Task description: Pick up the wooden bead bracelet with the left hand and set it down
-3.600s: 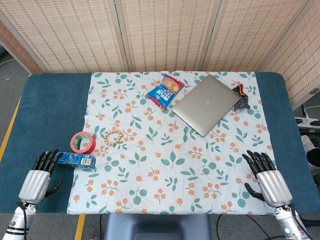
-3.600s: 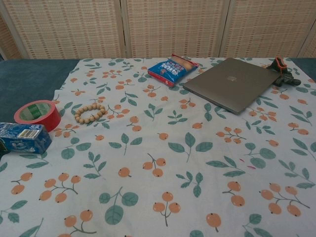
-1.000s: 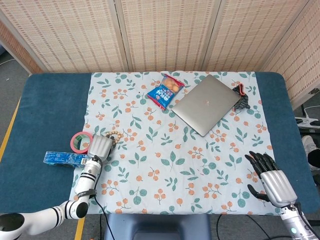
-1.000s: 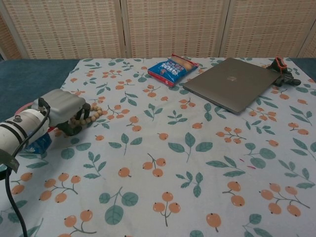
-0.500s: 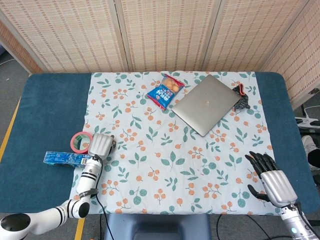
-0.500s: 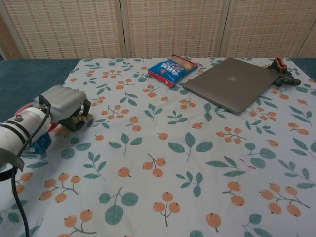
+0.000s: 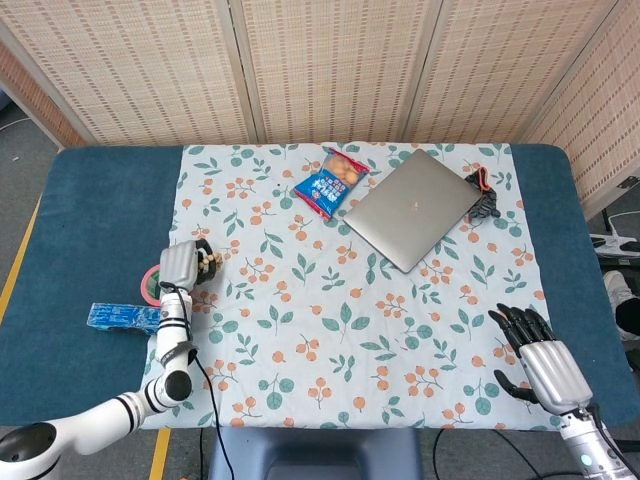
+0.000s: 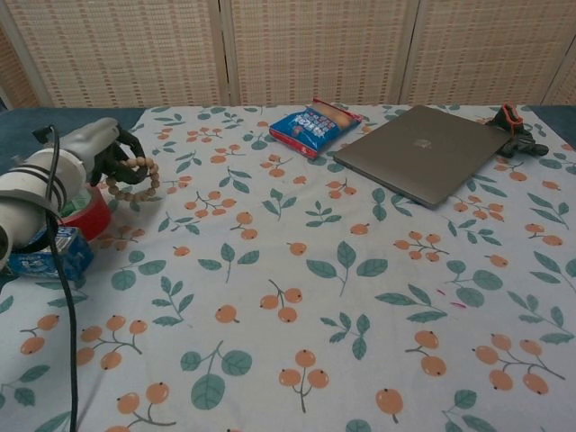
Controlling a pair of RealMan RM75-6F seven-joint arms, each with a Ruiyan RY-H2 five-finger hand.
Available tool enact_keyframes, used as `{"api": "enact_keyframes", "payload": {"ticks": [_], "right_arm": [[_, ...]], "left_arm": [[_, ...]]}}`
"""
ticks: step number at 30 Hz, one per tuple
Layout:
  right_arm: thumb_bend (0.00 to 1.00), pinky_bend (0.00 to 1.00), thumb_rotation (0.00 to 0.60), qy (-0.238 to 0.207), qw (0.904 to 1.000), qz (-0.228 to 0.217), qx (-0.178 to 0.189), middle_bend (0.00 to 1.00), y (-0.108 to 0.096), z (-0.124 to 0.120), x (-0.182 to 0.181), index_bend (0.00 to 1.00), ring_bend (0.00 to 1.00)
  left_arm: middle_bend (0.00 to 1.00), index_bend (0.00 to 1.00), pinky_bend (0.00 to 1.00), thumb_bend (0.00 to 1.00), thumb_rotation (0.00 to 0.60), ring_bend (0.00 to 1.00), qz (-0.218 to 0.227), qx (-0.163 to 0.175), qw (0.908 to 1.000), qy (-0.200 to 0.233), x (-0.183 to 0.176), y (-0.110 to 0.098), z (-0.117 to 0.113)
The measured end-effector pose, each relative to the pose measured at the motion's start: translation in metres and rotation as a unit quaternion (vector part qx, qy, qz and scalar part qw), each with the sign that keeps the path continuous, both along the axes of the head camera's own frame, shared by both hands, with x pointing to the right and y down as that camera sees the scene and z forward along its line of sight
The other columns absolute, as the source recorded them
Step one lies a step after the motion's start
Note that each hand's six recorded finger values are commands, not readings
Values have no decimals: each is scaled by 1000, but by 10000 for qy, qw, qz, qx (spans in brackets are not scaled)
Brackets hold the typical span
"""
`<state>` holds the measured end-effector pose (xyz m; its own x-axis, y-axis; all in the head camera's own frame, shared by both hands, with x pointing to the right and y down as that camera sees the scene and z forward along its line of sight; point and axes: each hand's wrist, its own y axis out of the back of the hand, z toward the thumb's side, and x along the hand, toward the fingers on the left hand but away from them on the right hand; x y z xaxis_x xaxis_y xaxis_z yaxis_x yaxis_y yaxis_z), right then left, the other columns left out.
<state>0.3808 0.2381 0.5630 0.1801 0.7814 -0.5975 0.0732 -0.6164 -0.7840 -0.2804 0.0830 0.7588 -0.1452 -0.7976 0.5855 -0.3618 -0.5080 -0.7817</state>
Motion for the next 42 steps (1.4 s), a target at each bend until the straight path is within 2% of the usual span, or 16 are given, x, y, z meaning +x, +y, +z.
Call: {"api": "enact_keyframes", "payload": {"ticks": [4,7,11,14,15,16,18,21,24,27,30,34,38,42], "right_arm": [[269,0,600,12,10000,-13,-42,0,0,2,-1,0,0],[269,0,600,20,10000,-27,-68,0,1,4,-1,0,0],[268,0,600,15,10000,-23,-69,0,0,4,-2,0,0],[269,0,600,7,10000,-16,-65,0,0,4,-1,0,0],[269,0,600,6,10000,-19,-67,0,0,4,-1,0,0],[269,0,600,5,10000,-22,-71,0,0,4,-1,0,0],[269,0,600,0,10000,-35,-83,0,1,4,-1,0,0],[269,0,600,5,9999,-47,-92,0,1,5,-2,0,0],[269,0,600,14,9999,-61,-100,0,2,6,-3,0,0],[269,0,600,18,9999,-86,-123,0,3,7,-4,0,0],[269,0,600,25,9998,-99,-147,0,3,9,-5,0,0],[269,0,600,29,9998,-113,-163,0,3,10,-5,0,0],[269,0,600,31,9997,-136,-196,0,4,12,-7,0,0],[269,0,600,36,9997,-144,-204,0,4,13,-7,0,0]], "left_arm": [[829,731,816,761,600,695,-694,-296,9967,311,-12,-5,6],[828,724,817,748,600,695,-1075,-534,9918,437,-19,-9,7],[824,693,813,726,600,695,-1538,-910,9801,859,-20,-9,9],[805,647,777,695,600,669,-1989,-1265,9608,1459,-17,-8,10],[791,626,751,684,600,645,-2219,-1446,9465,1843,-14,-8,9],[774,610,727,671,600,622,-2306,-1514,9399,2011,-12,-8,8],[738,583,683,636,600,575,-2547,-1711,9154,2607,-5,-10,4],[693,552,615,596,600,502,-2688,-1829,8866,3290,3,-16,-7],[667,535,570,575,600,464,-2767,-1846,8670,3711,7,-20,-15],[657,528,545,572,600,449,-2839,-1854,8517,3996,7,-22,-19],[657,524,542,572,600,448,-2905,-1825,8445,4112,4,-23,-21],[660,523,528,571,600,448,-2987,-1779,8395,4175,0,-24,-22],[671,527,460,567,600,446,-3147,-1724,8313,4246,-3,-22,-22],[637,510,393,567,600,403,-3300,-1753,8188,4359,-4,-16,-21]]}}
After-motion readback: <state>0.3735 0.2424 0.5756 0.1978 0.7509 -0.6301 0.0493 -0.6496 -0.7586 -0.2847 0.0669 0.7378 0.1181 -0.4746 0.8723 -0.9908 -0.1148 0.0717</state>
